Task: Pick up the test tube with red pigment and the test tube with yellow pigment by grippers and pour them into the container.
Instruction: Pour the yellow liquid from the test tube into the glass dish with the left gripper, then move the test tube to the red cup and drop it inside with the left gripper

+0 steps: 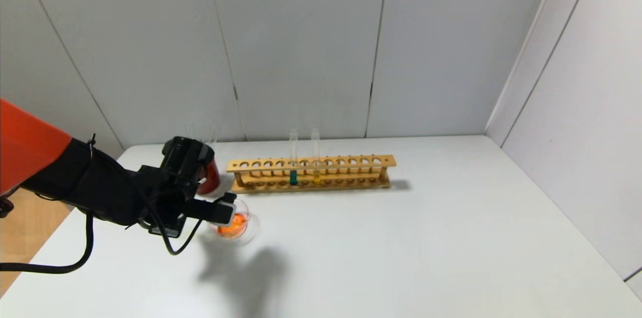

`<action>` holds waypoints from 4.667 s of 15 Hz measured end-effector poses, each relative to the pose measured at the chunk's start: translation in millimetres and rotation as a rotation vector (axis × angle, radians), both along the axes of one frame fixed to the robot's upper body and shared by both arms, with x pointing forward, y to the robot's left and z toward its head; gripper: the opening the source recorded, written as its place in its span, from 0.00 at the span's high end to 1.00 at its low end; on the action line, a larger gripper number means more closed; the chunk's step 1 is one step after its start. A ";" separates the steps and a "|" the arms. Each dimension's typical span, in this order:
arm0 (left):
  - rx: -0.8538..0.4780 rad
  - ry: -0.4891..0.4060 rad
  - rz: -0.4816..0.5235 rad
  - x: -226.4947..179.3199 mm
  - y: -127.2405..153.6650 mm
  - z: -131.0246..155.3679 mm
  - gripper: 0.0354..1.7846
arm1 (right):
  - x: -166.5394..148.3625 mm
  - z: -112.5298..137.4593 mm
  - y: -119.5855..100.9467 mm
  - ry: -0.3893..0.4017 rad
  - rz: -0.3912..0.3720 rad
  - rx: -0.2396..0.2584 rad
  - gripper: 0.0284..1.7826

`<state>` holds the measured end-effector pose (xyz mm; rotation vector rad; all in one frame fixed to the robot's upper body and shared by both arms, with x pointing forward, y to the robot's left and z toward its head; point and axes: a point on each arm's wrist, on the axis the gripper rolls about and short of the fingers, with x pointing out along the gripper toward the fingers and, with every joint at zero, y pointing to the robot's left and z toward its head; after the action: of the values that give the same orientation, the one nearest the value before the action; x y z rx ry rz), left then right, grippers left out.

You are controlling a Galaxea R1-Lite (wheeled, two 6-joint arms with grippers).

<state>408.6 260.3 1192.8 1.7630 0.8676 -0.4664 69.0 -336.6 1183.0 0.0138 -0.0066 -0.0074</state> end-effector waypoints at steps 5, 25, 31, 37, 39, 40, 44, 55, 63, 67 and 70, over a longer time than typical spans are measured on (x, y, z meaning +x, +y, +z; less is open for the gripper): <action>0.009 0.003 -0.012 3.5 -2.4 -1.7 0.84 | 0.0 0.0 0.0 0.000 0.000 0.000 0.02; 0.305 -0.011 -0.049 1.1 -27.6 9.1 0.84 | 0.0 0.0 0.0 0.000 0.000 0.000 0.02; 0.315 -0.004 -0.062 -1.6 -28.3 8.7 0.84 | 0.0 0.0 0.0 0.000 0.000 0.000 0.02; 0.265 -0.040 -0.054 -4.6 -28.9 12.5 0.84 | 0.0 0.0 0.0 0.000 0.000 0.000 0.02; 0.142 -0.107 -0.036 -12.3 -26.6 22.6 0.84 | 0.0 0.0 0.0 0.000 0.000 0.000 0.02; 0.048 -0.146 -0.013 -18.9 -24.1 28.2 0.84 | 0.0 0.0 0.0 0.000 0.000 0.000 0.02; -0.460 -0.345 0.179 -50.7 -14.3 63.0 0.84 | 0.0 0.0 0.0 0.000 0.000 0.000 0.02; -1.485 -0.834 0.591 33.3 32.1 125.0 0.84 | 0.0 0.0 0.0 0.000 0.000 0.000 0.02; -1.581 -0.723 0.675 84.7 41.6 80.9 0.84 | 0.0 0.0 0.0 0.000 0.000 0.000 0.02; -1.556 -0.695 0.718 93.1 45.4 60.4 0.84 | 0.0 0.0 0.0 0.000 0.000 0.000 0.02; -1.546 -0.685 0.731 95.2 46.1 53.5 0.84 | 0.0 0.0 0.0 0.000 0.000 0.000 0.02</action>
<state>503.7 306.4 1246.3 0.0696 0.3328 0.0518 69.0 -336.6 1183.0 0.0138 -0.0067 -0.0078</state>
